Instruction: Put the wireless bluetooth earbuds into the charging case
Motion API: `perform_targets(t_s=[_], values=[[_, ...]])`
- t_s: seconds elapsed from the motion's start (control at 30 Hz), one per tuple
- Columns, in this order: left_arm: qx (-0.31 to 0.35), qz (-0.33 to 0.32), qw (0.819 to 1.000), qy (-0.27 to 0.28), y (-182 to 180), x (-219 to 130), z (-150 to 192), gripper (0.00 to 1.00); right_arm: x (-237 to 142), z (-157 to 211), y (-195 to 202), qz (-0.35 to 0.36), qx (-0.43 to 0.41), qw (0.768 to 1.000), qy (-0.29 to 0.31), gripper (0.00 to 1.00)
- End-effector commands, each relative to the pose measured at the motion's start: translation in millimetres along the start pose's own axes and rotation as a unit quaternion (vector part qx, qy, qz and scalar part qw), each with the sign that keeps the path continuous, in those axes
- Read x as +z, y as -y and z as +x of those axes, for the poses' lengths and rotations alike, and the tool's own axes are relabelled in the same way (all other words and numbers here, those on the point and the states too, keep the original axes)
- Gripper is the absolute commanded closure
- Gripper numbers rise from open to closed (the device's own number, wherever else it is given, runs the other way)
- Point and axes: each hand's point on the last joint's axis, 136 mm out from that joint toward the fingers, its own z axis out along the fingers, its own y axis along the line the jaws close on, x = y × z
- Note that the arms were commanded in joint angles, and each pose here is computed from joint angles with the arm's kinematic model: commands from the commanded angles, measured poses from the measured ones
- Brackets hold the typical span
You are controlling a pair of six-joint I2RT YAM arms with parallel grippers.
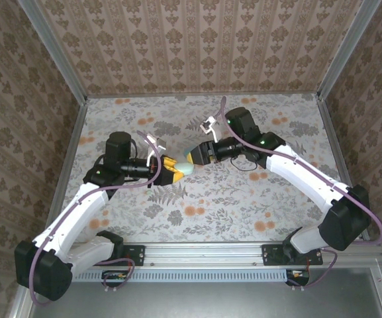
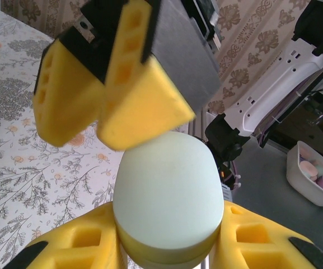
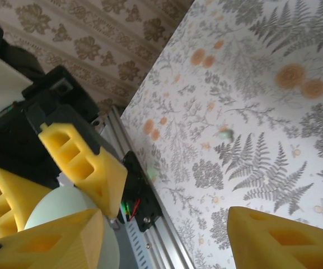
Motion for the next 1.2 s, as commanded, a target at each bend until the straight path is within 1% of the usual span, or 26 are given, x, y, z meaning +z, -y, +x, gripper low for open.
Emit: perform_targets(t_s=[0.0,0.17,0.43,0.83,1.0,1.07,1.17], values=[[0.014,0.021,1.000,0.005,13.2,-2.0,-9.2,0.86,-12.5,3.0,-34.2,-0.046,-0.064,0.997,0.014,0.37],[0.015,0.023,1.000,0.005,13.7,-2.1,-10.7,0.86,-12.0,8.2,-44.5,-0.058,-0.091,0.994,0.010,0.35],[0.010,0.024,1.000,0.005,14.0,-2.2,-10.6,0.86,-10.9,11.6,-57.1,-0.076,-0.109,0.991,0.005,0.34],[0.010,0.029,0.999,0.007,16.3,-2.4,-13.9,0.86,2.2,27.0,-53.1,-0.073,-0.109,0.991,-0.030,0.34],[0.004,0.030,1.000,0.008,16.3,-2.5,-14.4,0.86,3.1,29.0,-54.0,-0.070,-0.113,0.990,-0.038,0.35],[0.002,0.031,0.999,0.009,16.6,-2.3,-14.5,0.86,11.6,31.5,-43.2,-0.060,-0.101,0.992,-0.049,0.36],[0.000,0.032,0.999,0.010,16.6,-2.3,-15.2,0.87,13.2,31.0,-38.7,-0.049,-0.098,0.993,-0.050,0.43]])
